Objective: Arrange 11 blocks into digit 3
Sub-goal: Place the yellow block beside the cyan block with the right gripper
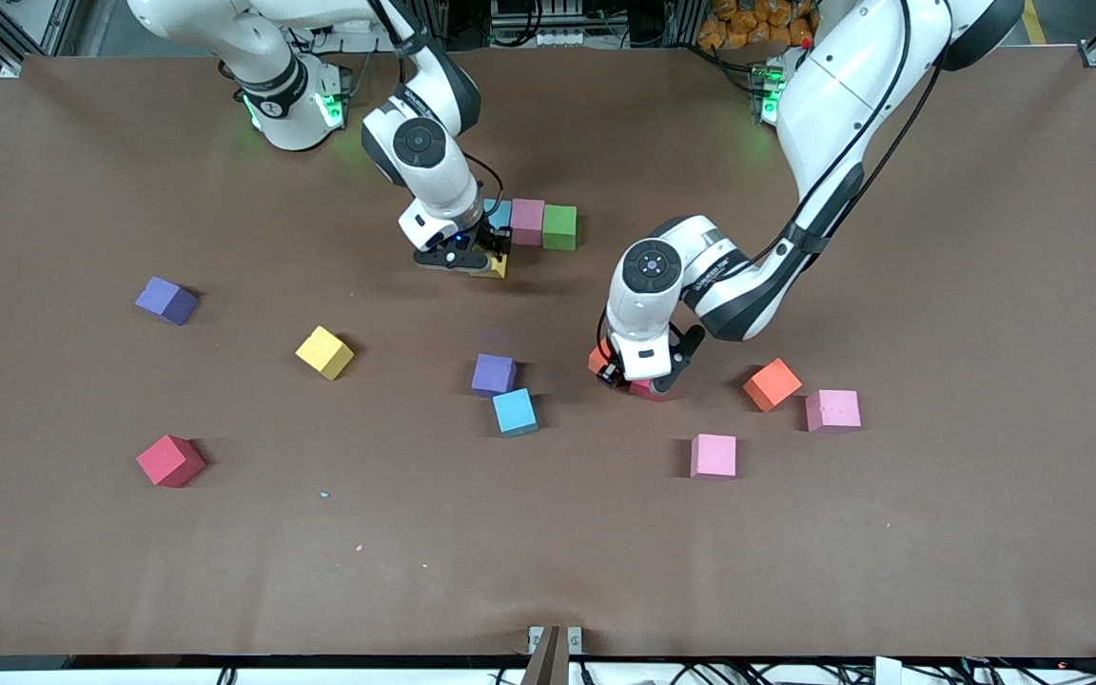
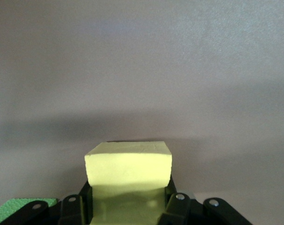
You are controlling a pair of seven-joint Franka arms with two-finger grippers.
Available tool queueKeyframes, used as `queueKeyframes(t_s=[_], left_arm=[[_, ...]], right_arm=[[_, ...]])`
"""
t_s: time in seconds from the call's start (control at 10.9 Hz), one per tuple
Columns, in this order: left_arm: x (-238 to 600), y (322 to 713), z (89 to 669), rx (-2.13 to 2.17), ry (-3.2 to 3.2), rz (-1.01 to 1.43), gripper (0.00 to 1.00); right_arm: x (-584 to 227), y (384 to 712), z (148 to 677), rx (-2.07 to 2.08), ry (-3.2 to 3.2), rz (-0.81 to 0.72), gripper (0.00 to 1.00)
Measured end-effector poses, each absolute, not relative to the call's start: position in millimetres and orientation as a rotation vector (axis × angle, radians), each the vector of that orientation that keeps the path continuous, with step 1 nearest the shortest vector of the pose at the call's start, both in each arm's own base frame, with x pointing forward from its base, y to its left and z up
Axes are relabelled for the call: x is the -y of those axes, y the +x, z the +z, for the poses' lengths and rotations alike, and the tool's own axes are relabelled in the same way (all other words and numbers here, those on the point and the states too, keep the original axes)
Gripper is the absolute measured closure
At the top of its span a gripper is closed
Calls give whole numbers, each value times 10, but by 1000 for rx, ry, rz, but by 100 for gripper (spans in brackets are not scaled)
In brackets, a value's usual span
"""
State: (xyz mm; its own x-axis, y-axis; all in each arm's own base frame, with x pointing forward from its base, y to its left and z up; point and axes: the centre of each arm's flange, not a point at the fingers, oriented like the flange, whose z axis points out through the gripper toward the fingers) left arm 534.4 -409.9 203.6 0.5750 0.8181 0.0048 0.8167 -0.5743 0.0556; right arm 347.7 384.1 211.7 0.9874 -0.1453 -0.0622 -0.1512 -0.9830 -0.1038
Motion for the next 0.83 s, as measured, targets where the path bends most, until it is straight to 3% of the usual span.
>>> queueKeyframes(t_s=[0.55,0.83], left_arm=[[4100,5418,2173,-1511,2674,46,45],[4056,5475,2344,-1617,2598,38,45]], right_arm=[[-3850,3460,2110,-233,-3026,88,42],[-3822,3470,2093,-243,-3034,98,6]])
